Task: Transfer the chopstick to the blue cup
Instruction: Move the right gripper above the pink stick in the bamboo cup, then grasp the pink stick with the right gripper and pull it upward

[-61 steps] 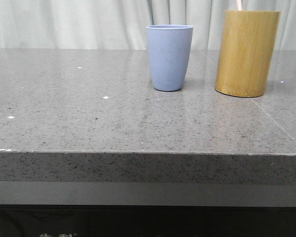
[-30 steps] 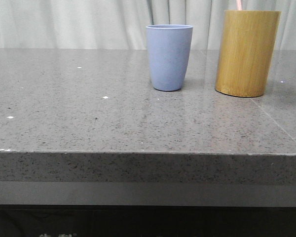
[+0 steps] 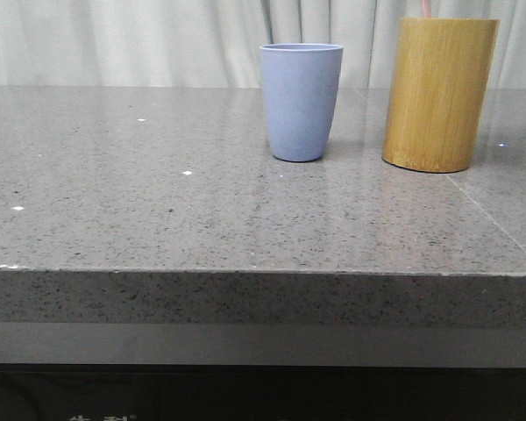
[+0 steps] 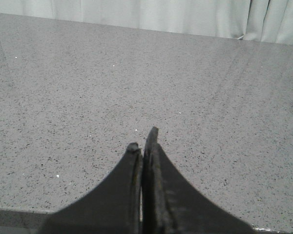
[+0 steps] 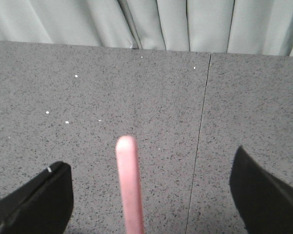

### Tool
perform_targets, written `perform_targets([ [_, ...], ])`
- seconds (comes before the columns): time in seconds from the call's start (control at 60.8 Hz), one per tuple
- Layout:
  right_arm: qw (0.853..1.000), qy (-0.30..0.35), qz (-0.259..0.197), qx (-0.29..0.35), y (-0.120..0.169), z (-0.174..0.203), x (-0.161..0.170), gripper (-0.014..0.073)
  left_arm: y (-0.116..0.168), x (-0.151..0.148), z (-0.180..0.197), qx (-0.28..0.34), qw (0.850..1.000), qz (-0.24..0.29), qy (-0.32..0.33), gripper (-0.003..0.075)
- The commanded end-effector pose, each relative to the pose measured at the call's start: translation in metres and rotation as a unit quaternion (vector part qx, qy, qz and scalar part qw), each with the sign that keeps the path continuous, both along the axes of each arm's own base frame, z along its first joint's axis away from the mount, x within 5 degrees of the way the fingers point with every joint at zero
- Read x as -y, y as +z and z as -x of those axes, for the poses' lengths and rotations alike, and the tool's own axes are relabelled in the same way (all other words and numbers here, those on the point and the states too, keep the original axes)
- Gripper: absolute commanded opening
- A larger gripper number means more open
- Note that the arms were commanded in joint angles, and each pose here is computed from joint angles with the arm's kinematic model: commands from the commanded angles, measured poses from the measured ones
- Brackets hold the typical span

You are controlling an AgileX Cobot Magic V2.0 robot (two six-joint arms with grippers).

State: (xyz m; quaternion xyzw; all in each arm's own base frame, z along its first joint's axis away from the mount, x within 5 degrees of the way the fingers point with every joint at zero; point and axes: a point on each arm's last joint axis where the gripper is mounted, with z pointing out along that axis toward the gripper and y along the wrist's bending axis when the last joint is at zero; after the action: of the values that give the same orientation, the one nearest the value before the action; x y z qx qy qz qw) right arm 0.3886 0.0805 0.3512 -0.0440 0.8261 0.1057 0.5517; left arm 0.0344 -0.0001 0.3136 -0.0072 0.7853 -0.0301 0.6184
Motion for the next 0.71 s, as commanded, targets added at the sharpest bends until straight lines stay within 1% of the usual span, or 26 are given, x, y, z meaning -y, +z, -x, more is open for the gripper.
perform_targets([
  [0.0, 0.998, -0.006, -0.002, 0.067, 0.031, 0.000, 0.003, 0.0654, 0.014, 0.000, -0.001, 0.046, 0.999, 0.005, 0.001, -0.0018],
  [0.066, 0.998, -0.006, -0.001, 0.064, 0.028, -0.002, 0.003, 0.0650, 0.014, 0.000, -0.001, 0.046, 0.999, 0.005, 0.001, -0.0018],
  [0.132, 0.998, -0.006, -0.001, 0.063, 0.027, -0.002, 0.003, 0.0599, 0.014, 0.000, -0.001, 0.046, 0.999, 0.005, 0.001, -0.0018],
  [0.197, 0.998, -0.006, -0.001, 0.064, 0.028, -0.002, 0.003, 0.0505, 0.014, 0.000, -0.001, 0.046, 0.999, 0.005, 0.001, -0.0018],
  [0.263, 0.998, -0.006, -0.001, 0.065, 0.028, -0.002, 0.003, 0.0379, 0.014, 0.000, -0.001, 0.046, 0.999, 0.005, 0.001, -0.0018],
  [0.28, 0.998, -0.006, -0.001, 0.065, 0.028, -0.002, 0.003, 0.0333, 0.014, 0.000, -0.001, 0.046, 0.999, 0.005, 0.001, -0.0018],
  [0.362, 0.998, -0.006, -0.001, 0.065, 0.028, -0.002, 0.003, 0.0166, 0.014, 0.000, -0.001, 0.046, 0.999, 0.005, 0.001, -0.0018],
  [0.477, 0.998, -0.006, -0.002, 0.068, 0.029, -0.002, 0.003, 0.0005, 0.014, 0.000, -0.001, 0.046, 0.999, 0.005, 0.001, -0.0018],
  [0.576, 0.997, -0.007, -0.003, 0.072, 0.031, -0.001, 0.003, -0.0066, 0.014, 0.000, -0.001, 0.046, 0.999, 0.005, 0.001, -0.0018],
  [0.691, 0.996, -0.008, -0.006, 0.088, 0.041, 0.005, 0.004, -0.0068, 0.014, 0.000, -0.001, 0.046, 0.999, 0.005, 0.001, -0.0018],
])
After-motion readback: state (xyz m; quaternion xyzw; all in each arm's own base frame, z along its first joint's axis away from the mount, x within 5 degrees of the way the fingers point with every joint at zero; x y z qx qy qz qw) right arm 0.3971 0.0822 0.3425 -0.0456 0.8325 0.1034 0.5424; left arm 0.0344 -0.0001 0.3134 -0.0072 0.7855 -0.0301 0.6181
